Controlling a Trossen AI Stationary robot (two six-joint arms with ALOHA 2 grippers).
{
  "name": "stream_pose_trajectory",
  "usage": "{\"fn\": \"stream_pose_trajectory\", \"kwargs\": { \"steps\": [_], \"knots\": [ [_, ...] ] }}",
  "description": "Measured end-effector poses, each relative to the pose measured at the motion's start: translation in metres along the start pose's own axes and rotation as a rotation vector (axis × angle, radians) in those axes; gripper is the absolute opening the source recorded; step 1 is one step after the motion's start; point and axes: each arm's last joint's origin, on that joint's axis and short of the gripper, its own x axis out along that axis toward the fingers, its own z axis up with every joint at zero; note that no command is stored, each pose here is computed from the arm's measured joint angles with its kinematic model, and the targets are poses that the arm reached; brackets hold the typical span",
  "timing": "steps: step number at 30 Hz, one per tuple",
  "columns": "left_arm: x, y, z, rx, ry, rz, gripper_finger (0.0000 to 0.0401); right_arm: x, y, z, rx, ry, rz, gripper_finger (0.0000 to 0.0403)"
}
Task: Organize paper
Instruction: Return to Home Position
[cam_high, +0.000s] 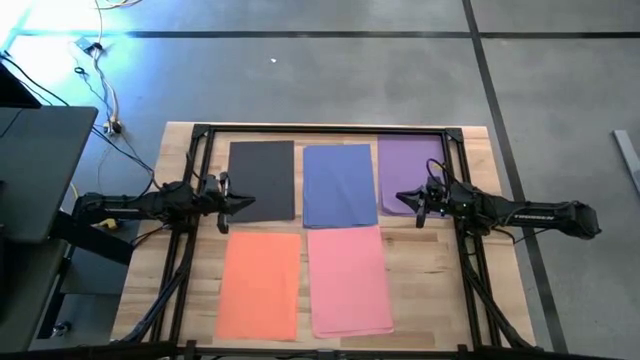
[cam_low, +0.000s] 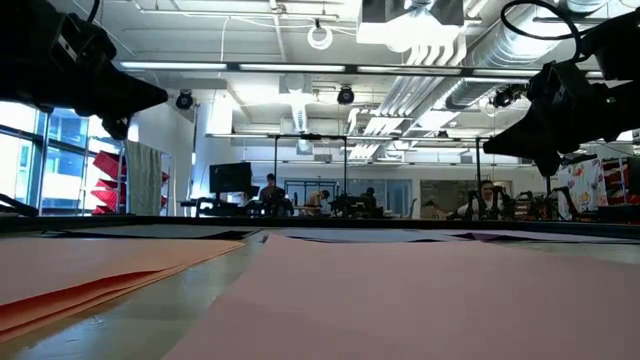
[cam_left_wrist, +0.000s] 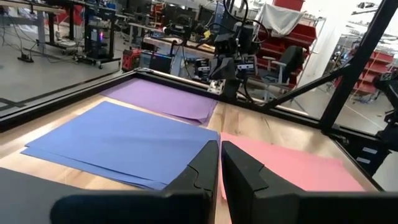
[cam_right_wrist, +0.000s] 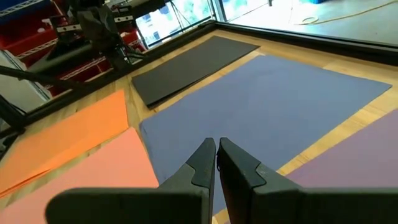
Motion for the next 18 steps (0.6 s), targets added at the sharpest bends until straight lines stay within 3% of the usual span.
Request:
{"fn": "stream_pose_trajectory", "kwargs": {
  "steps": [5,12,18],
  "knots": [
    [0.000,0.000,0.000,0.001,0.002,0.001,0.0000,-0.006,0.008,0.003,-0.003,-0.046,0.085,0.0004],
    [0.000,0.000,0.002,-0.001,-0.013,0.006,0.0000,-0.022,0.013,0.016,0.029,-0.224,0.205,0.0004],
    [-0.004,-0.002,0.004,-0.010,-0.063,-0.017,0.0000,-0.026,0.015,0.022,0.042,-0.294,0.239,0.0004]
  ]
}}
